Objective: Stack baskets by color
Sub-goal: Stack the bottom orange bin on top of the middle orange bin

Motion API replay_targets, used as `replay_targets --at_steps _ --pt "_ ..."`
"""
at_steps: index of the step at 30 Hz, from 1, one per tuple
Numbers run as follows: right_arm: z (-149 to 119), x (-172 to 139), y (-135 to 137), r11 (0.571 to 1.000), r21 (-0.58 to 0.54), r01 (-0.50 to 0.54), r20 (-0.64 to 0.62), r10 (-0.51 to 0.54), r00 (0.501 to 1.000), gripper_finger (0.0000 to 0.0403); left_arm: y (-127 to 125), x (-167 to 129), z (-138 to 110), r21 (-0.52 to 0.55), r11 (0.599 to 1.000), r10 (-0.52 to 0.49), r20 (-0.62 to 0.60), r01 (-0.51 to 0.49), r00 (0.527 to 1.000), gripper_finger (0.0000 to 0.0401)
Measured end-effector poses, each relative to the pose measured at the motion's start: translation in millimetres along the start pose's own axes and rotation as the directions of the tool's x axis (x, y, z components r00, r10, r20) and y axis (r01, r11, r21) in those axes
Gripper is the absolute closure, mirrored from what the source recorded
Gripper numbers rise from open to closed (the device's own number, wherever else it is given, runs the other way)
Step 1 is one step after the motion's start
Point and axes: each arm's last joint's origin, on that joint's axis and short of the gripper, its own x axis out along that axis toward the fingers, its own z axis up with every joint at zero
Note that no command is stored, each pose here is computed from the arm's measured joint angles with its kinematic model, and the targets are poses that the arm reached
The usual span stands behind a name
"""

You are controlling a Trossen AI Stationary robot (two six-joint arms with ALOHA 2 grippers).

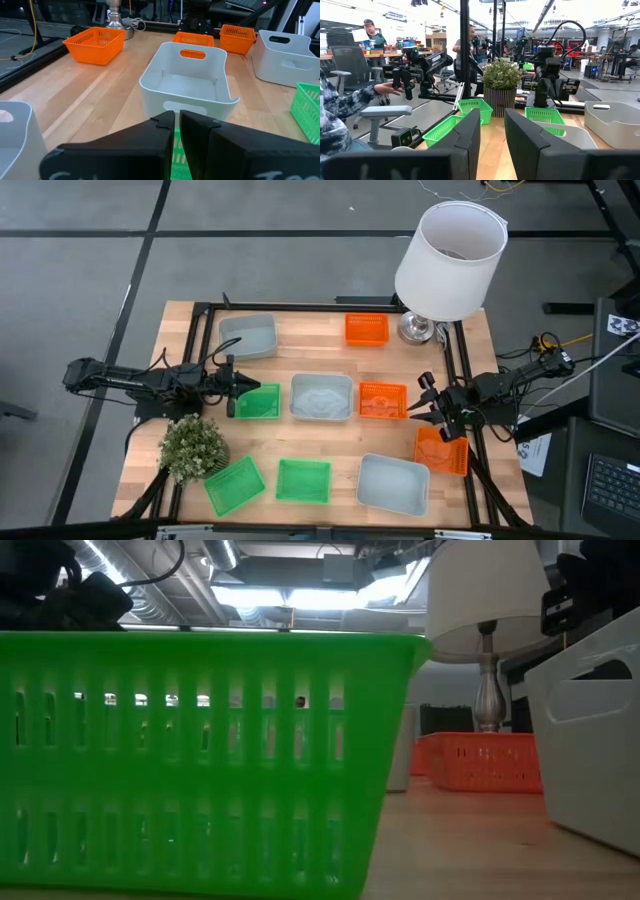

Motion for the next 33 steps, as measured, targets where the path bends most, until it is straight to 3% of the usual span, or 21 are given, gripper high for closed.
replay_targets --at_steps 5,9,16,21,24,28,31,33 --pt "-2.6 0.0 0.0 1.000 0.001 0.000 -0.026 0.000 1.000 0.0313 0.0 0.0 0.0 0.000 1.000 0.000 0.000 0.000 1.000 0.0380" --pt "-5.0 -0.1 -0.1 0.997 0.076 0.007 -0.051 -0.003 0.999 0.0313 0.0 0.0 0.1 0.000 1.000 0.000 0.000 0.000 1.000 0.0380" --pt "-0.4 -0.8 -7.3 0.952 0.176 0.250 -0.022 -0.250 0.968 0.0313 0.0 0.0 0.2 0.000 1.000 0.000 0.001 0.000 1.000 0.0380" --pt "26.7 -0.1 -7.2 0.953 0.181 0.244 -0.009 -0.246 0.969 0.0313 0.0 0.0 0.0 0.000 1.000 0.000 0.001 0.000 1.000 0.0380" --pt "51.9 -1.5 -6.1 0.952 0.220 0.213 -0.092 -0.197 0.976 0.0313 0.0 0.0 0.0 0.000 1.000 0.000 0.001 0.000 1.000 0.0380" --pt "83.1 -6.2 -5.7 0.905 0.332 0.265 -0.292 -0.169 0.941 0.0313 0.0 0.0 0.2 0.000 1.000 0.000 0.001 0.000 1.000 0.0380" --pt "95.4 -9.0 -4.8 0.841 0.404 0.360 -0.491 -0.132 0.861 0.0313 0.0 0.0 0.1 -0.008 1.000 0.000 0.001 0.000 1.000 0.0380" --pt "98.1 -11.1 -4.3 0.781 0.421 0.461 -0.630 -0.114 0.768 0.0313 0.0 0.0 0.1 -0.015 1.000 0.000 0.001 0.000 1.000 0.0380"
